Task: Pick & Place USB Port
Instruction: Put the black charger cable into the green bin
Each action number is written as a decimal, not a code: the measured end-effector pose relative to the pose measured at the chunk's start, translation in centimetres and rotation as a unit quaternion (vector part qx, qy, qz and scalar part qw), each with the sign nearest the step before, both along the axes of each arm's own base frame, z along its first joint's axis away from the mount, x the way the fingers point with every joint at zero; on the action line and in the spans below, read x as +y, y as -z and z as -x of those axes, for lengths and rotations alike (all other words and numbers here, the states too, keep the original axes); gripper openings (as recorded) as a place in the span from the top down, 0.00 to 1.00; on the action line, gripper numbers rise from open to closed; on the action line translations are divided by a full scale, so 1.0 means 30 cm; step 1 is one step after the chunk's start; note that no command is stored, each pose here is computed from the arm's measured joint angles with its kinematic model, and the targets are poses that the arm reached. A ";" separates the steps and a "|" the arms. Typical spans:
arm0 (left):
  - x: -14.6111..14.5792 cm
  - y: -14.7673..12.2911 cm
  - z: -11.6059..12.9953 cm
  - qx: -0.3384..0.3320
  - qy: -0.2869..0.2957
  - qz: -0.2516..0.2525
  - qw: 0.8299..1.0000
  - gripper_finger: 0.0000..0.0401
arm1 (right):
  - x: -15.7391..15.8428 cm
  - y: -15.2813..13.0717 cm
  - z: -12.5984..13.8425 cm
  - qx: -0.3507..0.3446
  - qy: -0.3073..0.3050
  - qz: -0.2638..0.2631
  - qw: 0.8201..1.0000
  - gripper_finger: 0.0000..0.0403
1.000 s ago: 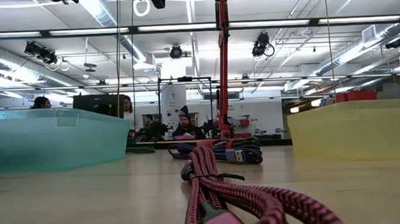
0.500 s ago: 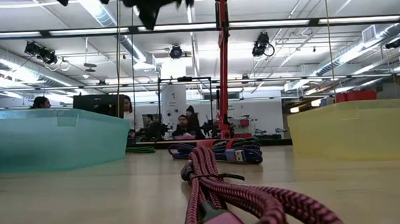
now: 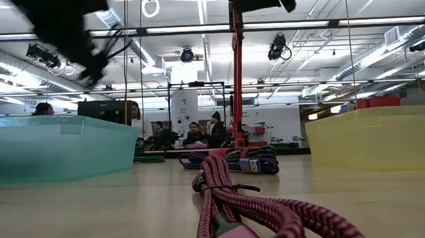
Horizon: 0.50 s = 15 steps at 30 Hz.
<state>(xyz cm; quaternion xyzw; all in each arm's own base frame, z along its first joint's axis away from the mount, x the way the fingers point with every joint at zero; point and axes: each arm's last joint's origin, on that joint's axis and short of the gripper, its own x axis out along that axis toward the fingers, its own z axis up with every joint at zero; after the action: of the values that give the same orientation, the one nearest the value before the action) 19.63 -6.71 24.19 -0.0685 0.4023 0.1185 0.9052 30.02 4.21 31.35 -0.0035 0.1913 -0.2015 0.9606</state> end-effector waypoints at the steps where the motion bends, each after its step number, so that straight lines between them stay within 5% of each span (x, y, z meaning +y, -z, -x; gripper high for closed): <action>1: -0.004 0.008 0.026 0.026 -0.011 0.002 1.000 0.91 | -0.002 0.004 0.003 0.005 0.008 -0.004 1.000 0.81; 9: -0.020 0.051 0.161 0.171 -0.100 0.016 0.980 0.91 | -0.005 0.020 0.007 0.008 0.028 -0.012 1.000 0.81; 15: -0.033 0.099 0.208 0.216 -0.133 0.034 0.967 0.91 | -0.005 0.019 0.006 0.006 0.030 -0.012 0.999 0.81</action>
<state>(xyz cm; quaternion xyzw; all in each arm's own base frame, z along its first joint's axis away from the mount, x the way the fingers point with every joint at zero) 13.39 -7.71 21.23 -0.1249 0.5790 0.2361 0.7703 29.83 4.05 30.78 0.0123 0.1993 -0.2275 0.9531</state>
